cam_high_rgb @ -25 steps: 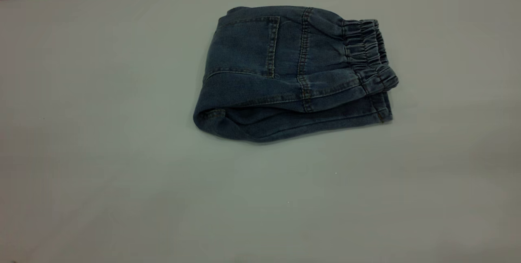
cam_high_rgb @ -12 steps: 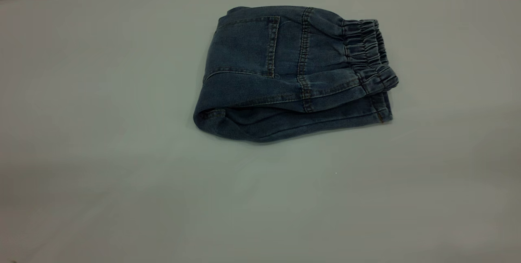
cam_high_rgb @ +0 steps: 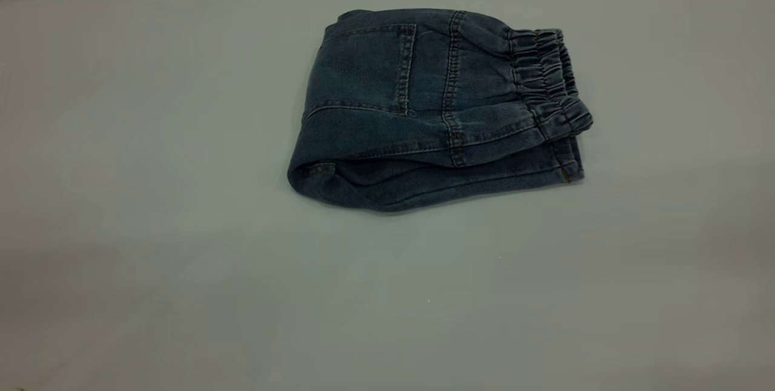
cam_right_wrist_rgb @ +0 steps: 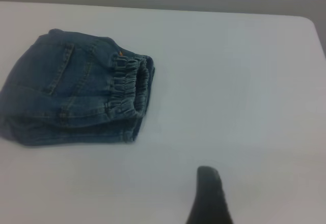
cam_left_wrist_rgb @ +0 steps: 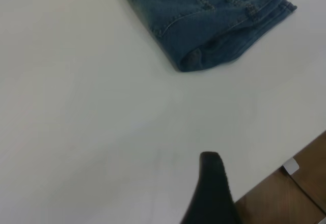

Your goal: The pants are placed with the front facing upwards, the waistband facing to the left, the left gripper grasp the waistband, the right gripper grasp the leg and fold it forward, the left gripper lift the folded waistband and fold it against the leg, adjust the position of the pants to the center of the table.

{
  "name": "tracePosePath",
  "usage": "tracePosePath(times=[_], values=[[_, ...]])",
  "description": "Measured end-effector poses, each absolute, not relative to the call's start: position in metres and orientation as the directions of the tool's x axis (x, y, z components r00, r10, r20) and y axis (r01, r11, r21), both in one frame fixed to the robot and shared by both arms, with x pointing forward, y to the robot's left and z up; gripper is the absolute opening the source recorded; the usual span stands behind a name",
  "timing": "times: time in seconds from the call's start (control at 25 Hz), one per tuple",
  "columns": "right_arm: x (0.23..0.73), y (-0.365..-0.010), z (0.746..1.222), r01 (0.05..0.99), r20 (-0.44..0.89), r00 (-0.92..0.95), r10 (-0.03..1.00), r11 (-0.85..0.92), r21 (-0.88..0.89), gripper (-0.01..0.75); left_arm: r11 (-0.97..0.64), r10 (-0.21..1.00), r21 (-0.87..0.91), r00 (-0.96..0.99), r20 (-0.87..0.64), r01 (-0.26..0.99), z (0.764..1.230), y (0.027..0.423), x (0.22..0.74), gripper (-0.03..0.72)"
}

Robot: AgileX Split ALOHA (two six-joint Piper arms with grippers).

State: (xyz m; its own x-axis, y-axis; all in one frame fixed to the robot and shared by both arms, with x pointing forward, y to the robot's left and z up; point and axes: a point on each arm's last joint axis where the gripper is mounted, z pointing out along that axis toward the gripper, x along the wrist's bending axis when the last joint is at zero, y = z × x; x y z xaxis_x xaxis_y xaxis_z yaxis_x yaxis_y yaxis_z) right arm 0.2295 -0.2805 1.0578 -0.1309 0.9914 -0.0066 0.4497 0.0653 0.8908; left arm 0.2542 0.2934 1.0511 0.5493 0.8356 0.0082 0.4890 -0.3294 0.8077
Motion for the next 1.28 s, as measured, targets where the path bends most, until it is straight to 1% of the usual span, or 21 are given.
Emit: tracePosePath(times=[0.48,0.68,0.8,0.96,1.16,1.28], values=[[0.229,-0.28,1.058,0.451,-0.005,-0.131,0.991,0.064,0.89,0.438,-0.331,0.836,0.806,0.549,0.008,0.491,1.051,0.293,0.254,0.485],[0.229,-0.28,1.058,0.451,-0.004,-0.132,0.991,0.063,0.89,0.438,-0.296,0.854,0.832,0.52,0.01,0.47,1.052,0.298,0.248,0.485],[0.229,-0.28,1.058,0.45,-0.004,-0.136,0.991,0.065,0.89,0.438,-0.23,0.904,0.854,0.428,0.009,0.467,1.052,0.302,0.243,0.485],[0.228,-0.281,1.058,0.445,-0.002,-0.205,0.979,0.095,0.891,0.438,-0.139,0.964,0.87,0.266,0.009,0.474,1.052,0.304,0.238,0.485],[0.226,-0.282,1.058,0.435,-0.001,-0.285,0.958,0.13,0.891,0.438,-0.048,0.996,0.883,0.088,0.008,0.466,1.052,0.304,0.233,0.485],[0.226,-0.282,1.058,0.435,0.0,-0.289,0.957,0.131,0.891,0.438,-0.013,1.0,0.883,0.012,0.008,0.469,1.052,0.303,0.233,0.485]])
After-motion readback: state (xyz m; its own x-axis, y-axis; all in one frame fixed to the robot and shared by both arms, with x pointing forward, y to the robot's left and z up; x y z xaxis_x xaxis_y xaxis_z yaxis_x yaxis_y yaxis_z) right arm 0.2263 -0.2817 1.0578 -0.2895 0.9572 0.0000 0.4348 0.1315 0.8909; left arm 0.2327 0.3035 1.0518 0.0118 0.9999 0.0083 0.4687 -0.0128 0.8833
